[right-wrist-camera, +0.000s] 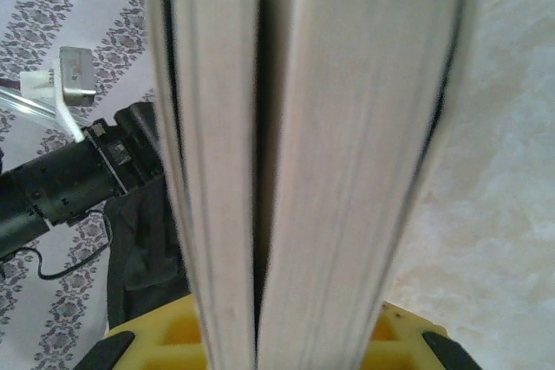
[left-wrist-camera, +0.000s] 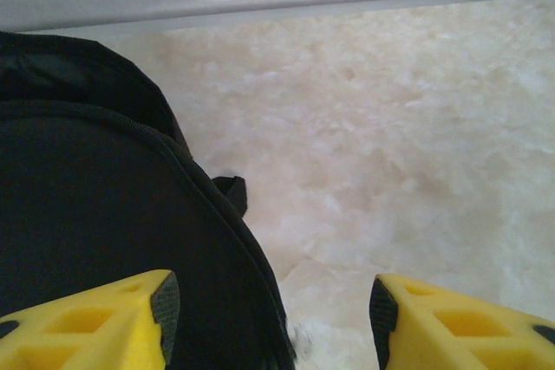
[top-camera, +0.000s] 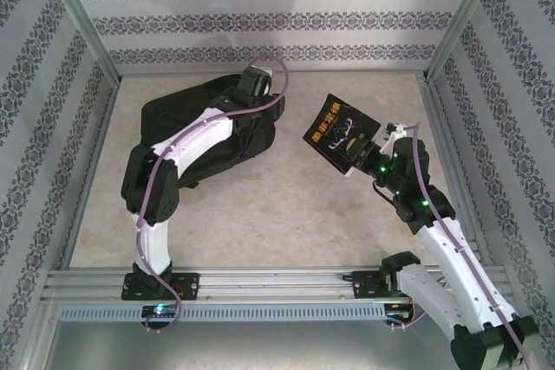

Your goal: Pack the student bag

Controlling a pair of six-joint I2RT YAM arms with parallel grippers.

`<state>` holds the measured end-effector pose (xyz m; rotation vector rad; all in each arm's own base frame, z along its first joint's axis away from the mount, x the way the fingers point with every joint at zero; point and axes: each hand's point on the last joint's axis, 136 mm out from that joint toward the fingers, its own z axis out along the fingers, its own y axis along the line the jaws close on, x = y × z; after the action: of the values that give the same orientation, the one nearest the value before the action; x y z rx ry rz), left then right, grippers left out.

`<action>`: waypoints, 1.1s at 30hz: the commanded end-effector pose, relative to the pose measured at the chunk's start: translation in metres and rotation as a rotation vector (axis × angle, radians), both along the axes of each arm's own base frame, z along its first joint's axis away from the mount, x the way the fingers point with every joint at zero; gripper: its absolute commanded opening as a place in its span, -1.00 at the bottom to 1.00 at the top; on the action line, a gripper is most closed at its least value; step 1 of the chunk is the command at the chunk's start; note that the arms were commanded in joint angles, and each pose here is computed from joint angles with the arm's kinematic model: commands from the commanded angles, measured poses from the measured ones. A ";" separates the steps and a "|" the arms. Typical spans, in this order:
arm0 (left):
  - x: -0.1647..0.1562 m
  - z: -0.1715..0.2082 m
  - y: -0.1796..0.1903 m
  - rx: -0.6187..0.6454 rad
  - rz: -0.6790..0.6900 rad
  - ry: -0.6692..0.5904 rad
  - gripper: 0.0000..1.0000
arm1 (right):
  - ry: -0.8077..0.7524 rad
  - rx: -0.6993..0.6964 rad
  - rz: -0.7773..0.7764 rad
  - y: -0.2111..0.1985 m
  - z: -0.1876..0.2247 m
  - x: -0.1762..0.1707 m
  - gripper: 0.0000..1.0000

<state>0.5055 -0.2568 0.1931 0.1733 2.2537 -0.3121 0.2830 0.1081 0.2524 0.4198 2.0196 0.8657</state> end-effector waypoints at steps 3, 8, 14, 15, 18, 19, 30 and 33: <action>0.024 -0.013 0.010 0.145 0.027 0.007 0.09 | -0.108 -0.024 0.014 -0.003 0.024 -0.004 -1.00; 0.030 -0.013 0.011 0.171 0.033 -0.001 -0.51 | -0.124 -0.048 0.016 -0.004 0.028 -0.008 -1.00; 0.007 -0.015 0.007 0.150 -0.003 0.001 -1.00 | -0.147 -0.074 0.020 -0.004 0.035 -0.009 -1.00; 0.001 -0.010 0.004 0.127 -0.014 -0.013 -1.00 | -0.152 -0.077 0.023 -0.003 0.037 -0.008 -1.00; -0.021 0.004 -0.012 0.074 -0.070 -0.023 -1.00 | -0.158 -0.077 0.023 -0.003 0.041 -0.008 -1.00; -0.030 0.008 -0.019 0.055 -0.092 -0.015 -1.00 | -0.158 -0.072 0.026 -0.002 0.041 -0.007 -1.00; -0.148 0.076 -0.047 -0.195 -0.249 0.007 -1.00 | -0.143 0.074 0.117 0.019 0.057 -0.017 -1.00; -0.167 0.093 -0.020 -0.218 -0.197 -0.040 -1.00 | -0.128 0.096 0.146 0.026 0.060 -0.025 -1.00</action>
<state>0.3571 -0.2900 0.2531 0.3680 2.2152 -0.5666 0.2661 0.1198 0.2583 0.3443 2.0509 0.9216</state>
